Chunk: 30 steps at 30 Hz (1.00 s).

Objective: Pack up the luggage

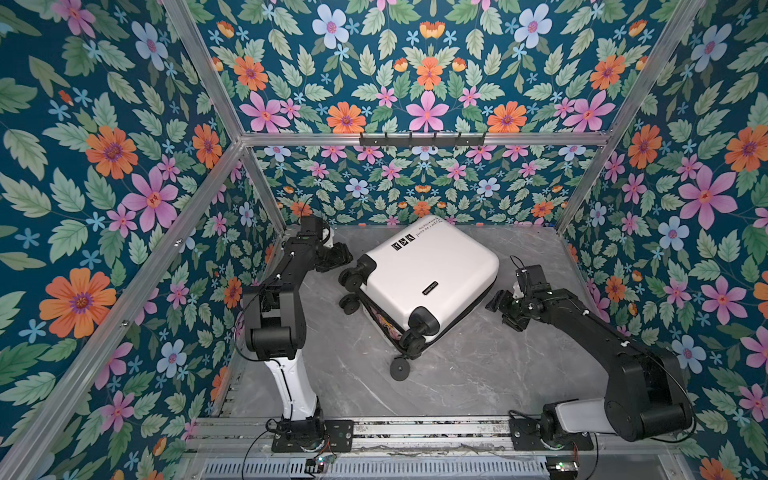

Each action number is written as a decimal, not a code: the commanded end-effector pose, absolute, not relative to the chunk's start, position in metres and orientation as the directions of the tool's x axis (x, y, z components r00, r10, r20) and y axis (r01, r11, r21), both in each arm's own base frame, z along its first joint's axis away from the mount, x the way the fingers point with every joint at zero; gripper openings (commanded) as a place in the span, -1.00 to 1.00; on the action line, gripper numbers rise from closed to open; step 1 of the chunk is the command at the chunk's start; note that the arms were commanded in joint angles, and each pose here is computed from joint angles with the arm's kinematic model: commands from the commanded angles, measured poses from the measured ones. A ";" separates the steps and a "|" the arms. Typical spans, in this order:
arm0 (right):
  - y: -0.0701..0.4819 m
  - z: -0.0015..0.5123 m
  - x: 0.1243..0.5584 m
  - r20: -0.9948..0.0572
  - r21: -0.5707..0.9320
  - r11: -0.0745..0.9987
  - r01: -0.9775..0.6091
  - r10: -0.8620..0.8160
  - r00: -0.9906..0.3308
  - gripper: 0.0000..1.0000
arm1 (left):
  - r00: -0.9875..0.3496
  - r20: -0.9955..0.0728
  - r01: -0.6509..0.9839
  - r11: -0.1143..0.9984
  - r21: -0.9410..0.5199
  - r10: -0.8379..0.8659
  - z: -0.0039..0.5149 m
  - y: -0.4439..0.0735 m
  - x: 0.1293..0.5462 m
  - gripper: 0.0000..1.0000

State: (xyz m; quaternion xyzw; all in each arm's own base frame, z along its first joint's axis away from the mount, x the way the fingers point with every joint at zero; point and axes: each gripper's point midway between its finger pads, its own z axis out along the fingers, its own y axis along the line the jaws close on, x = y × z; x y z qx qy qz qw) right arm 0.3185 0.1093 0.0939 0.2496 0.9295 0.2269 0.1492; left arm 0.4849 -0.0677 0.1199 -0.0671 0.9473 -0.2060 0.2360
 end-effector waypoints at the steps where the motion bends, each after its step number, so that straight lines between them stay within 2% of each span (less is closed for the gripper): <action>1: 0.131 0.098 0.329 -0.193 0.501 0.793 0.347 0.493 -0.848 0.40 | -0.894 -0.403 0.013 0.886 -0.463 -0.198 0.114 -0.078 0.476 0.30; 6: 0.172 0.095 0.322 -0.205 0.493 0.823 0.283 0.426 -0.881 0.40 | -0.911 -0.367 0.036 0.851 -0.523 -0.187 0.107 -0.091 0.465 0.28; 10: 0.184 0.100 0.334 -0.211 0.488 0.833 0.259 0.400 -0.892 0.40 | -0.925 -0.338 0.048 0.832 -0.552 -0.171 0.104 -0.099 0.450 0.24; 14: 0.189 0.113 0.363 -0.255 0.450 0.865 0.220 0.361 -0.897 0.40 | -0.933 -0.317 0.054 0.810 -0.584 -0.167 0.103 -0.114 0.427 0.19; 24: 0.181 0.112 0.450 -0.190 0.433 0.873 0.224 0.332 -0.924 0.40 | -0.931 -0.337 0.107 0.783 -0.613 -0.137 0.098 -0.180 0.353 0.19; 30: 0.159 0.110 0.482 -0.135 0.399 0.884 0.244 0.320 -0.938 0.35 | -0.921 -0.355 0.111 0.764 -0.635 -0.161 0.096 -0.207 0.337 0.18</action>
